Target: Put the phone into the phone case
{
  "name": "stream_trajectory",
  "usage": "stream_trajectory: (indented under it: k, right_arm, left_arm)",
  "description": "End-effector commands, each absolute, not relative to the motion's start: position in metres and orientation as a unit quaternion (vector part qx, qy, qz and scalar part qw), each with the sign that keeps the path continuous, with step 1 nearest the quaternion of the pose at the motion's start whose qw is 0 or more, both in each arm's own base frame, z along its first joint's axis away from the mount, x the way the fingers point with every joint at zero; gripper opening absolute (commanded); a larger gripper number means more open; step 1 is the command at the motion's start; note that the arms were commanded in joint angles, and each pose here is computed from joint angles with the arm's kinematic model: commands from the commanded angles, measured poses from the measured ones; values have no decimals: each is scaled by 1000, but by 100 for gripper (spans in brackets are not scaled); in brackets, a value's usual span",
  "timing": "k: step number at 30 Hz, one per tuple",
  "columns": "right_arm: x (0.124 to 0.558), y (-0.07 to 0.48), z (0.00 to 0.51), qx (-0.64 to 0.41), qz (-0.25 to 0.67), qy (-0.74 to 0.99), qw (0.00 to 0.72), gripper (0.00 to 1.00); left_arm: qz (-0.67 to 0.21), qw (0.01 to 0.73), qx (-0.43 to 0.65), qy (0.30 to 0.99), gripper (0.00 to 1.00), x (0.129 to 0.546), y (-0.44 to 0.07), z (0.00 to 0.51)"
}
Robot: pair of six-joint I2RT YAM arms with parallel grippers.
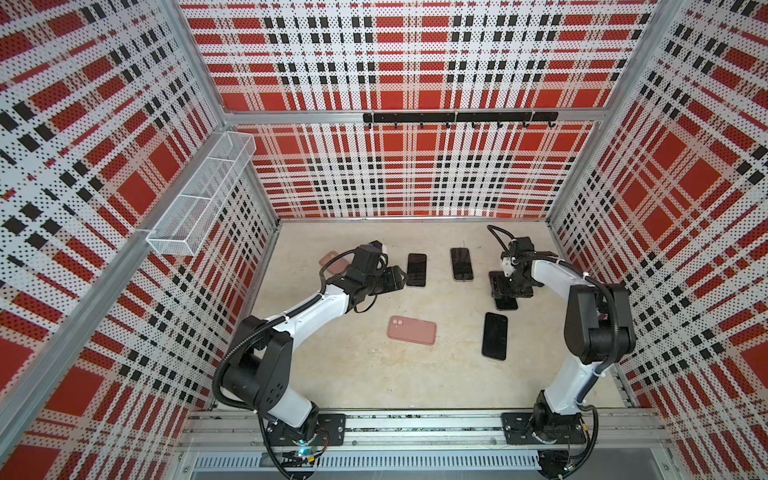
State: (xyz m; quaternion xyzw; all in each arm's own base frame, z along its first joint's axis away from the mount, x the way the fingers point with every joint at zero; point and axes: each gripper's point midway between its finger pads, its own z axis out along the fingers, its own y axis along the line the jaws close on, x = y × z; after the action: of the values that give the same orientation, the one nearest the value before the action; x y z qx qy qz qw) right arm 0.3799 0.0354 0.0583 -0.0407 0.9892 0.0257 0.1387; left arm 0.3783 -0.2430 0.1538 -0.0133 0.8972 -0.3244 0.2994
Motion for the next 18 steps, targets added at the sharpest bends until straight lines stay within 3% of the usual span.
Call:
stream_trajectory:
  k: [1,11,18]
  right_arm:
    - [375,75,88,-116,67,974,186,46]
    - [328,199,111,-385,170,879,225,46]
    - [314,244,113,-492,192,815,240,46]
  left_arm:
    - [-376,286,6,881,61,382,-259,162]
    - [-500,222,38,836,68,358,-285,168]
    - [-515,187,39,835,70,347,-286,151]
